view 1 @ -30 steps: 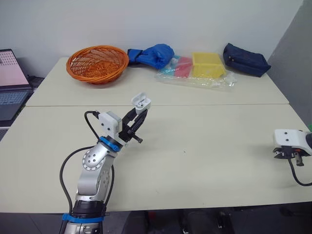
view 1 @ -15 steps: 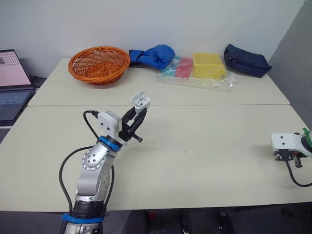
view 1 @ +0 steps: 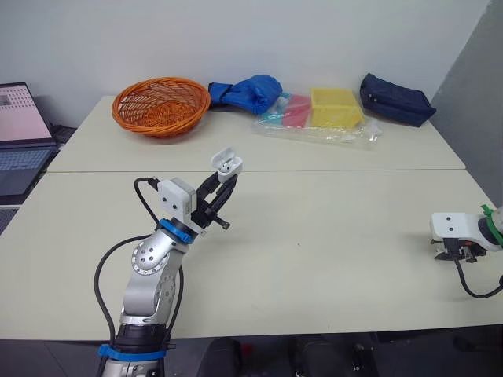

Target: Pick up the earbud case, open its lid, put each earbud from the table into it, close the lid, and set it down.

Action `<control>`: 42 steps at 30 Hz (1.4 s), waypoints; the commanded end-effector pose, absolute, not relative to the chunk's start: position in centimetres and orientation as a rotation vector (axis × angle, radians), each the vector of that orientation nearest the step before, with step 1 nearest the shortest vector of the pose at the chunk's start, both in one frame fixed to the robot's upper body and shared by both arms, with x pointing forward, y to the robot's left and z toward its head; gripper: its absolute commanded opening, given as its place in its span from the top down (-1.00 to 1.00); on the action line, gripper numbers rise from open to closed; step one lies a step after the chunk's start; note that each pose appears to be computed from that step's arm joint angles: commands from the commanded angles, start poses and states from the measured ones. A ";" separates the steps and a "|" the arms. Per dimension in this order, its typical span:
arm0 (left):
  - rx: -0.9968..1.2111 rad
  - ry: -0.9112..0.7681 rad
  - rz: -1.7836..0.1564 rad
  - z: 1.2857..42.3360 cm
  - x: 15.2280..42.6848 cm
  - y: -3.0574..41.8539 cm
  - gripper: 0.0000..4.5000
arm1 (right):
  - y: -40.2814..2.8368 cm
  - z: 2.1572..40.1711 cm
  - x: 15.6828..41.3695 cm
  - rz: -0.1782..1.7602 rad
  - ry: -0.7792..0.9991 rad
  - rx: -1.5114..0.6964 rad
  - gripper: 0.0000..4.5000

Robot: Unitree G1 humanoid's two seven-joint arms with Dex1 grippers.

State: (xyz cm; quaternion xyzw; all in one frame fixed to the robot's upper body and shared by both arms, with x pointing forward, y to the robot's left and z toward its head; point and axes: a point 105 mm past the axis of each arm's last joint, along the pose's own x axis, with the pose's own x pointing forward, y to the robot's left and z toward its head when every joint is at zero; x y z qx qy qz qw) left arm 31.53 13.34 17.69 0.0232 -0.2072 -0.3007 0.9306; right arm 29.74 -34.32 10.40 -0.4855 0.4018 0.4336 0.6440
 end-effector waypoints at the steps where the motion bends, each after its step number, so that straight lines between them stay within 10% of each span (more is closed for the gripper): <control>1: 0.066 -0.489 -0.623 19.4 31.1 13.2 0.67 | -34.4 10.3 29.7 0.985 0.921 -1.097 0.05; 35: 0.059 -0.487 -0.624 19.3 31.0 13.1 0.67 | -36.2 10.0 28.7 0.959 0.979 -1.158 0.05; 42: 0.065 -0.486 -0.621 19.4 31.1 13.2 0.67 | -36.1 9.9 28.8 0.959 0.975 -1.160 0.81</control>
